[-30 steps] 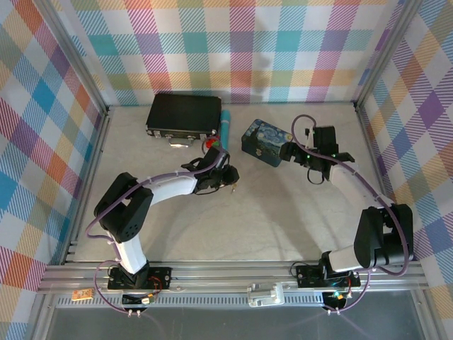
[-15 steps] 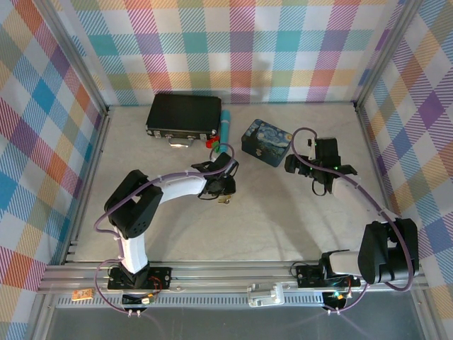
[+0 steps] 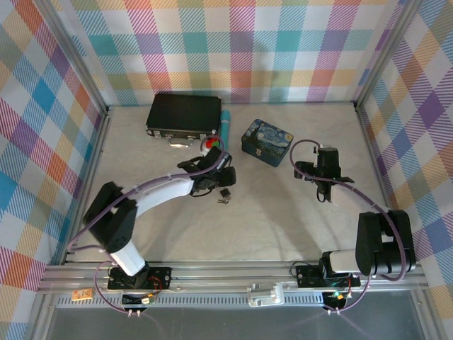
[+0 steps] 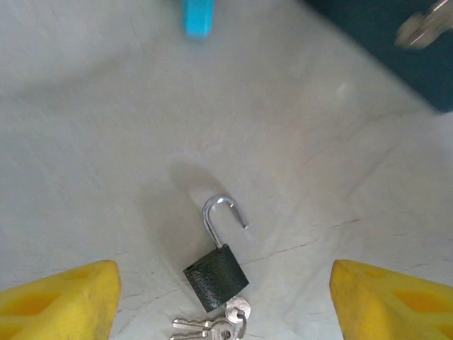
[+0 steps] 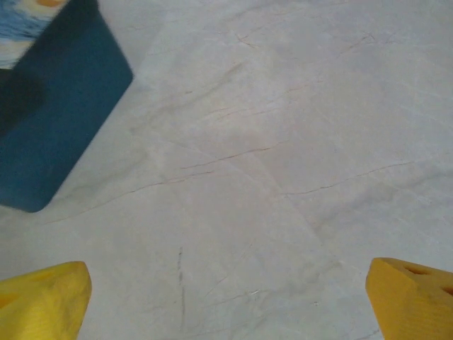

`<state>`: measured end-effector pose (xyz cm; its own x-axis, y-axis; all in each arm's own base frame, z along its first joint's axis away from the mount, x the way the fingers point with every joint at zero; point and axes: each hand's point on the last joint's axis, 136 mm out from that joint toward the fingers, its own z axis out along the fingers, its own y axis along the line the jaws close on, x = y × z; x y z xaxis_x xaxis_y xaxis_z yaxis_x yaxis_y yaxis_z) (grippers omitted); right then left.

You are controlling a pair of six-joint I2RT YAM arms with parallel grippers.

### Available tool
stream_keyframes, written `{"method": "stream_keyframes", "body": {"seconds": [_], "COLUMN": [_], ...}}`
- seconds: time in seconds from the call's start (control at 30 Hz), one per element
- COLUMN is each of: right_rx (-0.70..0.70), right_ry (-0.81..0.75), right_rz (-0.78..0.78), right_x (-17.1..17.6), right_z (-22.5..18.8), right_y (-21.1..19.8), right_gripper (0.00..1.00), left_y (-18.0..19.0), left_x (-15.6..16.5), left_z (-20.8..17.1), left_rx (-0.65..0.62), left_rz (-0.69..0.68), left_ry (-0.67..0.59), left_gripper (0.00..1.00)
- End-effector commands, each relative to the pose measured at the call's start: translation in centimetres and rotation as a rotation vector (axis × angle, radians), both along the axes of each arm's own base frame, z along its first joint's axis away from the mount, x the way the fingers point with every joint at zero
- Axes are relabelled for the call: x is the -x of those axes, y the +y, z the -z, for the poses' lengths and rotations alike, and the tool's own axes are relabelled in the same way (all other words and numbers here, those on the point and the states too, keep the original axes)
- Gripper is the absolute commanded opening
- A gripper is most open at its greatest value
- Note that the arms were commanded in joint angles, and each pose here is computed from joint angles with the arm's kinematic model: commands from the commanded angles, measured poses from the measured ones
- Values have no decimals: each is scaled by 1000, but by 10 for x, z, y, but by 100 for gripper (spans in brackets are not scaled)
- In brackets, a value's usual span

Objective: Unlock the padlock with the key

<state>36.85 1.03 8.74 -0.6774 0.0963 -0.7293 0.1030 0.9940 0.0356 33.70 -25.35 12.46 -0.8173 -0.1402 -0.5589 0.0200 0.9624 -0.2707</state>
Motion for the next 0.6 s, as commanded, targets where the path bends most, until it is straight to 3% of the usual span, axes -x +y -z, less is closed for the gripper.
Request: {"method": "stream_keyframes", "body": {"seconds": [0.0, 0.27, 0.57], "right_rx": [20, 26, -14], "right_ry": [-123, -323, -387], "right_rz": [-12, -40, -99], "right_x": [-15, -31, -30], "right_z": [-6, -19, -5], "right_y": [-4, -5, 1], "right_gripper": [99, 99, 99], "left_y": [40, 147, 249], "left_x": [-4, -17, -24], "left_z": [-30, -79, -54], "left_rx": [-57, -252, -450], "left_rz": [-63, -250, -470], "left_ry": [-114, -377, -444], "left_gripper": [81, 97, 98]}}
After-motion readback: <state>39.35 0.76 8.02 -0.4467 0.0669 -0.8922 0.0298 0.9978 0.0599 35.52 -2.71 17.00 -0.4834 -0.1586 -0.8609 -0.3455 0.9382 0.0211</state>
